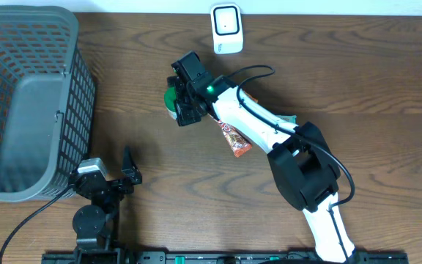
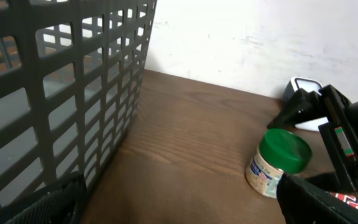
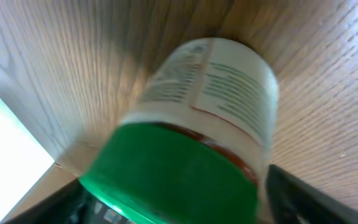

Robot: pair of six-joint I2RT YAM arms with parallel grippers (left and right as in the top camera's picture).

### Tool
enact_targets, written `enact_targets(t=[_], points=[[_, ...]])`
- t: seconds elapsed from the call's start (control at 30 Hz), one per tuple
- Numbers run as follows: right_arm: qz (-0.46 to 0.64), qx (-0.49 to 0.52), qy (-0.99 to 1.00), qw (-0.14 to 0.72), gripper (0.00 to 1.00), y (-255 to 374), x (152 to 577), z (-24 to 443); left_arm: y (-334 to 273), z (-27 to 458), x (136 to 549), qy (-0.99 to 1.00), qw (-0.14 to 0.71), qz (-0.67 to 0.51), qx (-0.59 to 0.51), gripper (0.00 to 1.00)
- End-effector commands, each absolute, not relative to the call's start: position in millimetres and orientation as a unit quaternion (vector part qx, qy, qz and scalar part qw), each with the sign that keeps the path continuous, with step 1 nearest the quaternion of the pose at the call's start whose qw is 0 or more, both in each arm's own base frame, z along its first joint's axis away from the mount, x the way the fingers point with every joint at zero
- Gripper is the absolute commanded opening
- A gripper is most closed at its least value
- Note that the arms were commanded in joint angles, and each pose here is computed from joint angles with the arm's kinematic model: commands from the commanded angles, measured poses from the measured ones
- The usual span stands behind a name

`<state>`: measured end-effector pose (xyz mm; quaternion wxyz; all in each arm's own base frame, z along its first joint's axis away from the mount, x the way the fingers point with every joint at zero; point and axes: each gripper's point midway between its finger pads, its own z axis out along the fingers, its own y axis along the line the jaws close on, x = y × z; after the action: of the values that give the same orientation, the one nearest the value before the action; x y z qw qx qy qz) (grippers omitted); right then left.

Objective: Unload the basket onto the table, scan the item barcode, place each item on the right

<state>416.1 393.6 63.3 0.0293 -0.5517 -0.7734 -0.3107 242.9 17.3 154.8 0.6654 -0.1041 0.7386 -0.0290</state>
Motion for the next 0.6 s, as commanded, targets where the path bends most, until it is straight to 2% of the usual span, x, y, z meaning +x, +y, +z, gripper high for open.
enact_targets(t=[0.0, 0.07, 0.17, 0.57], points=[[-0.297, -0.536, -0.790, 0.012, 0.69, 387, 419, 52, 18, 137, 243, 0.753, 0.650, -0.022, -0.101, 0.98], [-0.296, -0.525, -0.798, 0.008, 0.61, 386, 419, 52, 18, 137, 243, 0.753, 0.650, -0.022, -0.101, 0.98], [-0.297, -0.496, -0.816, -0.001, 0.59, 386, 419, 52, 18, 137, 243, 0.753, 0.650, -0.022, -0.101, 0.98], [-0.306, -0.261, -0.915, -0.012, 0.61, 384, 408, 55, 18, 137, 243, 0.753, 0.650, -0.022, -0.101, 0.98]])
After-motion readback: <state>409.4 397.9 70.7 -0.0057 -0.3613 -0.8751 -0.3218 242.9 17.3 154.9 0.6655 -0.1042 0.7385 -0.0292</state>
